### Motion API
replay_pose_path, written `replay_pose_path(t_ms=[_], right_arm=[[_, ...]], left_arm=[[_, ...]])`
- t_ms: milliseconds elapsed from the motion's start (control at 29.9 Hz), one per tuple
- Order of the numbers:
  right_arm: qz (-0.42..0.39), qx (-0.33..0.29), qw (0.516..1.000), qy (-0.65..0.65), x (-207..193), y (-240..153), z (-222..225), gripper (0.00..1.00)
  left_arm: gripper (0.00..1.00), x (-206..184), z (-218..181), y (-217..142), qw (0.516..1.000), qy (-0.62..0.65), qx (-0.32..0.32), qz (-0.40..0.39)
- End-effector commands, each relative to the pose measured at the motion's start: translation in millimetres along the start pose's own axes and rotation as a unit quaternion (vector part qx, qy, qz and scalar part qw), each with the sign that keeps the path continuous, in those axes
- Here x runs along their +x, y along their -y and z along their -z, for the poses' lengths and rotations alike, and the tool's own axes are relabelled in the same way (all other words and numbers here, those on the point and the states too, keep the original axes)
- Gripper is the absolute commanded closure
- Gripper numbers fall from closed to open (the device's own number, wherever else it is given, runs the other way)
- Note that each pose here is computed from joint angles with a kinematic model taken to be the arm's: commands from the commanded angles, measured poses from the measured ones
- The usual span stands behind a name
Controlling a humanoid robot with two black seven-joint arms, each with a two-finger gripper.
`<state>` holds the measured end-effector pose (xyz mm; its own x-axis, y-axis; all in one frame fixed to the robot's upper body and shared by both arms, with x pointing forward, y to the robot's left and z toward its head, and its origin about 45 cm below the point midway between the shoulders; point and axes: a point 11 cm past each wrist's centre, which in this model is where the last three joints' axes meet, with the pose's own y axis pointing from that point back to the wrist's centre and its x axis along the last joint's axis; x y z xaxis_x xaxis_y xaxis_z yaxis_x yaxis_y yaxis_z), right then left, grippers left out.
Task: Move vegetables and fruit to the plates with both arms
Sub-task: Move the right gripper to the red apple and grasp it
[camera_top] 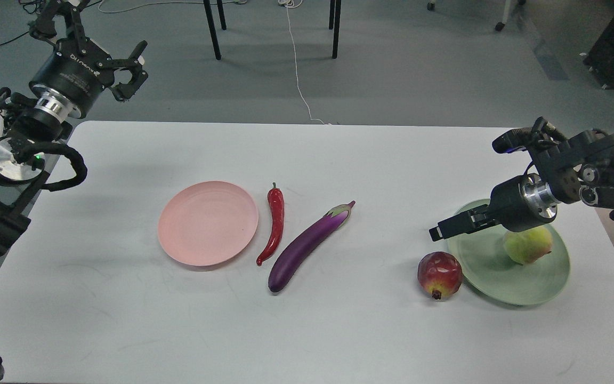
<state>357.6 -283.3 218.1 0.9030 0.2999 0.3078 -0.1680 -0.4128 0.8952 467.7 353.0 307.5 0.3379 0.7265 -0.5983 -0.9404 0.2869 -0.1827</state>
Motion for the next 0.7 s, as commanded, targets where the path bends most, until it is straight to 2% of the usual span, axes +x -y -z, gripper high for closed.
replay_pose_path(t_ms=[0, 267, 468, 668], right_arm=[[0.027, -0.003, 1.000, -0.014, -5, 13, 7, 0.04], [0.060, 0.001, 0.998, -0.028, -16, 32, 16, 0.05], [0.074, -0.007, 0.997, -0.031, -26, 35, 9, 0.11], [0.074, -0.005, 0.996, -0.040, -24, 37, 13, 0.34]], left_arm=[[0.02, 1, -1, 0, 1.000, 0.001, -0.001, -0.001], [0.02, 3, -3, -2, 1.000, 0.003, -0.001, -0.004], [0.02, 8, -8, -6, 1.000, 0.009, -0.003, -0.010], [0.02, 7, -7, -6, 1.000, 0.008, -0.003, -0.009]])
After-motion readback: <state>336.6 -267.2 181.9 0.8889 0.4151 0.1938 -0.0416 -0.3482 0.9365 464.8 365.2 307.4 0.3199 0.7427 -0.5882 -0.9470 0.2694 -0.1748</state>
